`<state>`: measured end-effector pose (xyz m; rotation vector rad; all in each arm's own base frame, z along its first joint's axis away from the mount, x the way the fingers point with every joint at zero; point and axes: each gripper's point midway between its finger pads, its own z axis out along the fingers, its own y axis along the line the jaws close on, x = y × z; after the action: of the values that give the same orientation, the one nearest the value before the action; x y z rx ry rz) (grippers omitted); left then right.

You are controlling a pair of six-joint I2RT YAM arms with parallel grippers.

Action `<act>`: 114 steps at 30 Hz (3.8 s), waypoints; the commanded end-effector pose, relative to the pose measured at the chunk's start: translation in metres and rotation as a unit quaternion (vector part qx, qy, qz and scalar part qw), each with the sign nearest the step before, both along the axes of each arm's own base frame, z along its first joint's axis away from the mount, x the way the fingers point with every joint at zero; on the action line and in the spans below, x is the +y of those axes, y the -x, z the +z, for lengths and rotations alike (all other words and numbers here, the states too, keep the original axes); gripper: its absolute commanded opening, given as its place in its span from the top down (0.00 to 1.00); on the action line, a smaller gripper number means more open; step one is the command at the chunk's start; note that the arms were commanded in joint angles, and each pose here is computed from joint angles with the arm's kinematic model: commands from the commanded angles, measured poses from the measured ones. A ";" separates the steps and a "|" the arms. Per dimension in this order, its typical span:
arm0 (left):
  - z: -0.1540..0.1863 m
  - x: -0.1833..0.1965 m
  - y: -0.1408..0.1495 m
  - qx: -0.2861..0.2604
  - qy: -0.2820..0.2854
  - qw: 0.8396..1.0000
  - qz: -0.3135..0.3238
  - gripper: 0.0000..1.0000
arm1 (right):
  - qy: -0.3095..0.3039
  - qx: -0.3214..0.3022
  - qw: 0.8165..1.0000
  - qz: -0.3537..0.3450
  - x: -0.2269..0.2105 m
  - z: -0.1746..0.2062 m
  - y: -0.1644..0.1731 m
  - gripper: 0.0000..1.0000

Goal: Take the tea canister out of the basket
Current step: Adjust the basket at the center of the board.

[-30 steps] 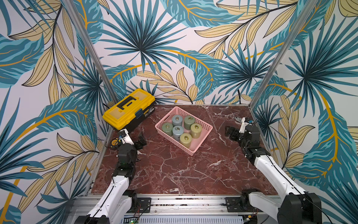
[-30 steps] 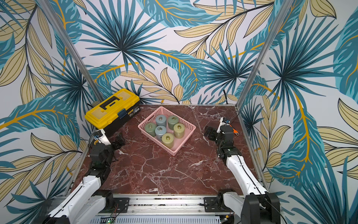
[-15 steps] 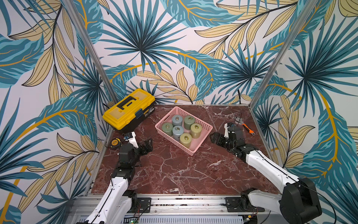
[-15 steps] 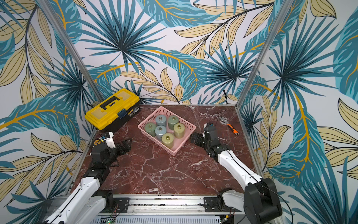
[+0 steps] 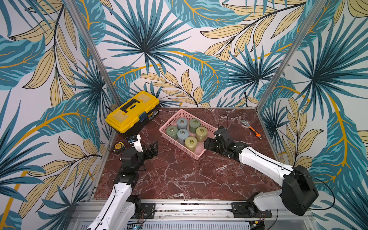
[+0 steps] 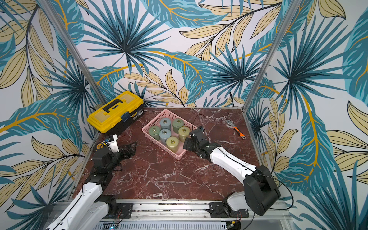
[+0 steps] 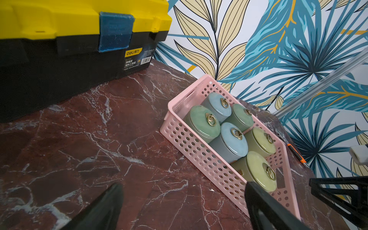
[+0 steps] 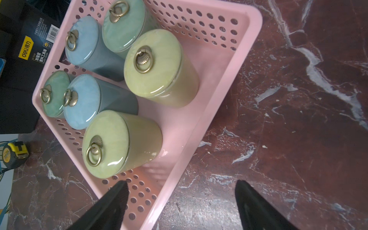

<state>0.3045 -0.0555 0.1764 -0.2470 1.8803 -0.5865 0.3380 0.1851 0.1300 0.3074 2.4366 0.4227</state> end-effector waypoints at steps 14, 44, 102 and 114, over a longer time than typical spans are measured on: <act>-0.003 0.000 0.005 -0.012 -0.015 1.000 -0.004 0.00 | 0.025 0.044 0.999 -0.015 0.019 -0.034 -0.003 0.38; 0.004 -0.013 0.000 0.015 -0.021 0.999 -0.034 0.00 | 0.081 0.078 0.994 -0.003 -0.032 -0.052 0.002 0.83; -0.067 -0.092 -0.082 0.178 -0.082 0.979 -0.061 0.85 | 0.137 0.075 0.983 0.096 -0.059 -0.040 -0.023 0.86; -0.068 -0.082 -0.059 0.173 -0.077 0.980 -0.054 0.97 | 0.124 0.085 0.984 0.094 -0.060 -0.044 -0.013 0.87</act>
<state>0.3606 -0.1421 0.0918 -0.1477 2.3467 -0.4952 0.3689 0.1244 0.0916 0.0916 2.6100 0.1782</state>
